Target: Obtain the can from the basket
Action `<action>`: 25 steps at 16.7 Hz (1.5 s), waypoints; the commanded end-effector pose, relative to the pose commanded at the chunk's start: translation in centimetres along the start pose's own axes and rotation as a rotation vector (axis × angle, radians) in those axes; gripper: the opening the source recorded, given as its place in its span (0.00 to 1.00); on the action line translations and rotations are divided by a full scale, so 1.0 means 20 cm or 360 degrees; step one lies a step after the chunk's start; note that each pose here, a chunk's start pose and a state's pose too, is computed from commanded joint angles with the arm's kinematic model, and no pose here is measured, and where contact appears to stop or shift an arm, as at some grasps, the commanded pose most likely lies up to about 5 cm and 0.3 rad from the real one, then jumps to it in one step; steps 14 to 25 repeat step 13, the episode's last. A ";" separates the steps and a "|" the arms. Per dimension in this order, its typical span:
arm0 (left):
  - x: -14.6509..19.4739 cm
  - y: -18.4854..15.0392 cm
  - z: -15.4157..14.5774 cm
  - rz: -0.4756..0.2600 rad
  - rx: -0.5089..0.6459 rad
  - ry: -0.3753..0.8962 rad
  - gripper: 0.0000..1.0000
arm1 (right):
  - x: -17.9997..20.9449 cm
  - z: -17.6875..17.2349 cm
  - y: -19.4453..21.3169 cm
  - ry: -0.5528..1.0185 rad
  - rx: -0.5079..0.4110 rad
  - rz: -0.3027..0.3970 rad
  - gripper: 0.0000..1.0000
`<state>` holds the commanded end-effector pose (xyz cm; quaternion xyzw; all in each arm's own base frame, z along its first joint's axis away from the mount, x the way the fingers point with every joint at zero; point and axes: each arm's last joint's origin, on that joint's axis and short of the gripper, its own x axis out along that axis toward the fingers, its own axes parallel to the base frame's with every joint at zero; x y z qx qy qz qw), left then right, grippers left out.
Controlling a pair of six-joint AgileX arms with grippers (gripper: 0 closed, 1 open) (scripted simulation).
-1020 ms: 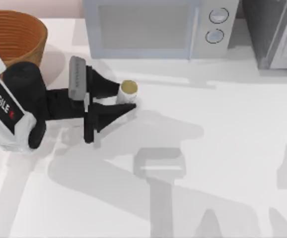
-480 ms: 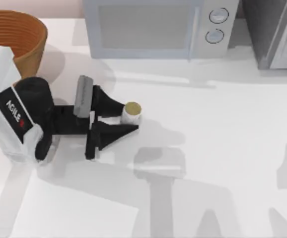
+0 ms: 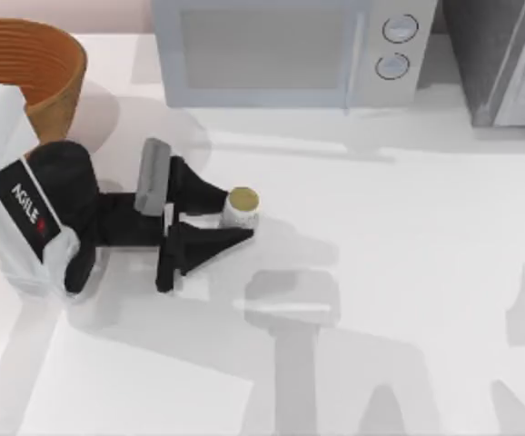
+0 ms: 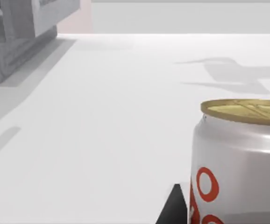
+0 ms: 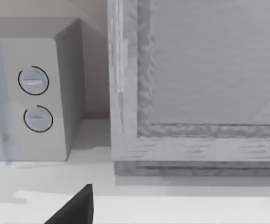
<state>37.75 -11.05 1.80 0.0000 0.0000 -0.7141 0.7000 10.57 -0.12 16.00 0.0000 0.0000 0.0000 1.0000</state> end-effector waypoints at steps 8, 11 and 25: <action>0.00 0.00 0.00 0.0000 0.0000 0.0000 1.00 | 0.00 0.00 0.00 0.0000 0.0000 0.0000 1.00; 0.00 0.00 0.00 0.0000 0.0000 0.0000 1.00 | 0.00 0.00 0.00 0.0000 0.0000 0.0000 1.00; 0.00 0.00 0.00 0.0000 0.0000 0.0000 1.00 | 0.00 0.00 0.00 0.0000 0.0000 0.0000 1.00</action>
